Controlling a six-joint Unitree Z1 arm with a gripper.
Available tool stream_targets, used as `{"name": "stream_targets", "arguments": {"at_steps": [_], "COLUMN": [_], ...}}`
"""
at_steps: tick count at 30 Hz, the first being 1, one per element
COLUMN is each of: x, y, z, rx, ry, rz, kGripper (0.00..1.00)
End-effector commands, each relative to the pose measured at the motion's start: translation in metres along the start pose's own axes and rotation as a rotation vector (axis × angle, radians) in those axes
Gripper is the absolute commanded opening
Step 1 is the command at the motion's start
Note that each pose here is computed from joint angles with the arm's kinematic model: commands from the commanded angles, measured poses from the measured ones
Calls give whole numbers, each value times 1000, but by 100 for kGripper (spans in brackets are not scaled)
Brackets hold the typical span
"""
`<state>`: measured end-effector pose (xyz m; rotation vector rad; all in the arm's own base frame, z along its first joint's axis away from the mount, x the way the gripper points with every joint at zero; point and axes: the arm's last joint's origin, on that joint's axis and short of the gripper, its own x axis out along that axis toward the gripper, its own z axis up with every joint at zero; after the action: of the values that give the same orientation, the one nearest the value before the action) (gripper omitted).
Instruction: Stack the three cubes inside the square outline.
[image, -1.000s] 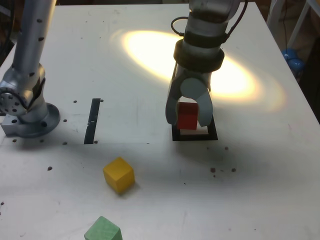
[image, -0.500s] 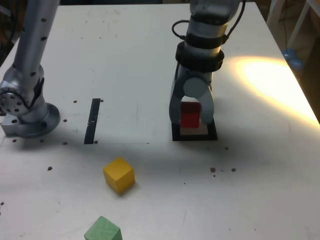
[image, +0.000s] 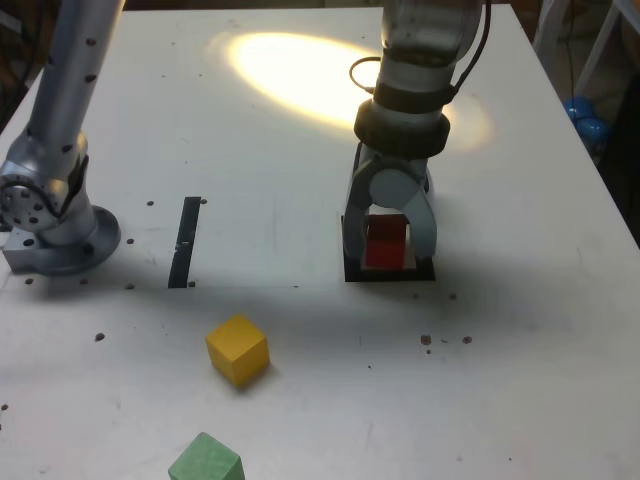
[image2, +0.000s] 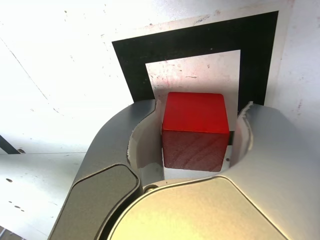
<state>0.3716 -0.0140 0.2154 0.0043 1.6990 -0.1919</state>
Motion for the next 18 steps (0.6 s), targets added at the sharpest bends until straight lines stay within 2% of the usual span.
{"name": "stream_targets", "arguments": {"at_steps": [1,10,13,18], "x": [-1,-26,-32,-34], "y": [0,-4,-7,-20], "z": [-1,-32,-48,-72], "rx": [0,-10,-8,55], "ry": [-6,-59,-55,-25], "rz": [-1,37,48,70], "kGripper": [100,99,99,99]}}
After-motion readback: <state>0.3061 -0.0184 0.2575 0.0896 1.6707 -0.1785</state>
